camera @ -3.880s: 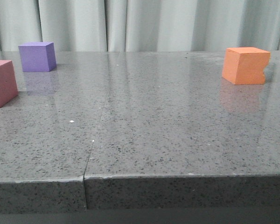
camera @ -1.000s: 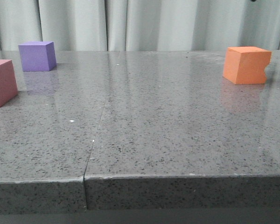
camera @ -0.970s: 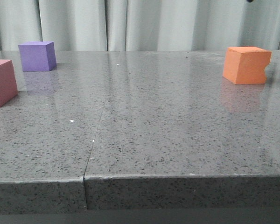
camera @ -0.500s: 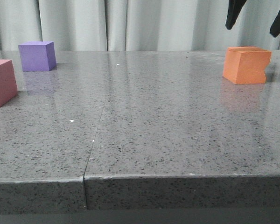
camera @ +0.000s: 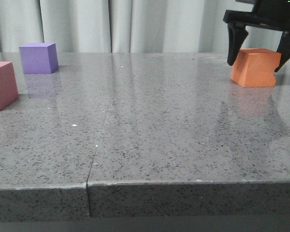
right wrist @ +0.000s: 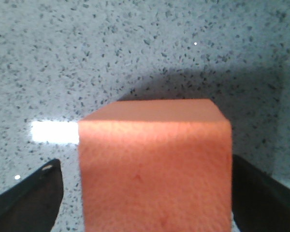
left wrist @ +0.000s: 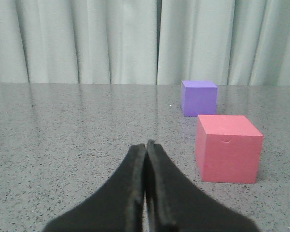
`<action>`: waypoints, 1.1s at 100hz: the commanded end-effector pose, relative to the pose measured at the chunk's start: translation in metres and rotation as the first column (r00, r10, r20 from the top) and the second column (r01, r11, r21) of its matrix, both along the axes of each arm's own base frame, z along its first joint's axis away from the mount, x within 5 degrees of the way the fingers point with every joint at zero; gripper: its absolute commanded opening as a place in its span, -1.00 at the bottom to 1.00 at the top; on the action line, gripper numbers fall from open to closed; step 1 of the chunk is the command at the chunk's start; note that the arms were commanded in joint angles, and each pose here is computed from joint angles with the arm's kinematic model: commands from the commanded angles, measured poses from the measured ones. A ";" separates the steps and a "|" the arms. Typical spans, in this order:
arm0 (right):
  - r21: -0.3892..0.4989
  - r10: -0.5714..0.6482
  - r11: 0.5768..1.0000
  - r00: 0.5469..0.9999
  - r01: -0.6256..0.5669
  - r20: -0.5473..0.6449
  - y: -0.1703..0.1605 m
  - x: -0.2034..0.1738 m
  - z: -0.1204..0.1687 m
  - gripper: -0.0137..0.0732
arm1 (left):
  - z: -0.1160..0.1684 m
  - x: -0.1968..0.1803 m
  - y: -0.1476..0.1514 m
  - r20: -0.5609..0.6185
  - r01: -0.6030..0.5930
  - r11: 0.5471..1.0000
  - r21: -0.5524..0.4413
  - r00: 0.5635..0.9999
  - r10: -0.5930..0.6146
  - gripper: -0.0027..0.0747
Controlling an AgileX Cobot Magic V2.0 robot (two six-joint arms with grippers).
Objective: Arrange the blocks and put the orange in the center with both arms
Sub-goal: 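Lower the right gripper over the orange cube and close on it, then carry the orange cube toward the table middle and release it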
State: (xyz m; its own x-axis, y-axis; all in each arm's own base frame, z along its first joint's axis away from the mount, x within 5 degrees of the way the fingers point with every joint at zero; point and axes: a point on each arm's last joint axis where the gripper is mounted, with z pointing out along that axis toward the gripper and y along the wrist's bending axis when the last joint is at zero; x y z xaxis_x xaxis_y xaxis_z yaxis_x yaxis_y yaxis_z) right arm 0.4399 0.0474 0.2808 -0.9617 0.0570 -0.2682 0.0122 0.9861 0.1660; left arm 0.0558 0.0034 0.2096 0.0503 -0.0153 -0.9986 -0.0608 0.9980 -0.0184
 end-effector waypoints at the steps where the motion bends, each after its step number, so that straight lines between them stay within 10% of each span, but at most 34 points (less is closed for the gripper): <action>1: 0.003 0.012 1.000 0.998 -0.013 0.054 -0.001 -0.008 0.028 0.85 | -0.005 -0.001 0.000 0.066 -0.002 1.000 -0.005 0.998 0.003 -0.98; 19: -0.009 0.012 1.000 0.998 -0.012 0.055 -0.002 -0.007 0.026 0.79 | -0.005 -0.001 0.000 0.066 -0.002 1.000 -0.005 0.998 0.003 -0.98; 48: -0.018 0.012 1.000 0.998 -0.011 0.056 -0.003 -0.007 0.026 0.14 | -0.005 -0.001 0.000 0.066 -0.002 1.000 -0.005 0.998 0.003 -0.98; 110: 0.018 -0.054 0.998 0.998 0.053 0.040 0.002 -0.011 0.044 0.12 | -0.005 -0.001 0.000 0.066 -0.002 1.000 -0.005 0.998 0.003 -0.98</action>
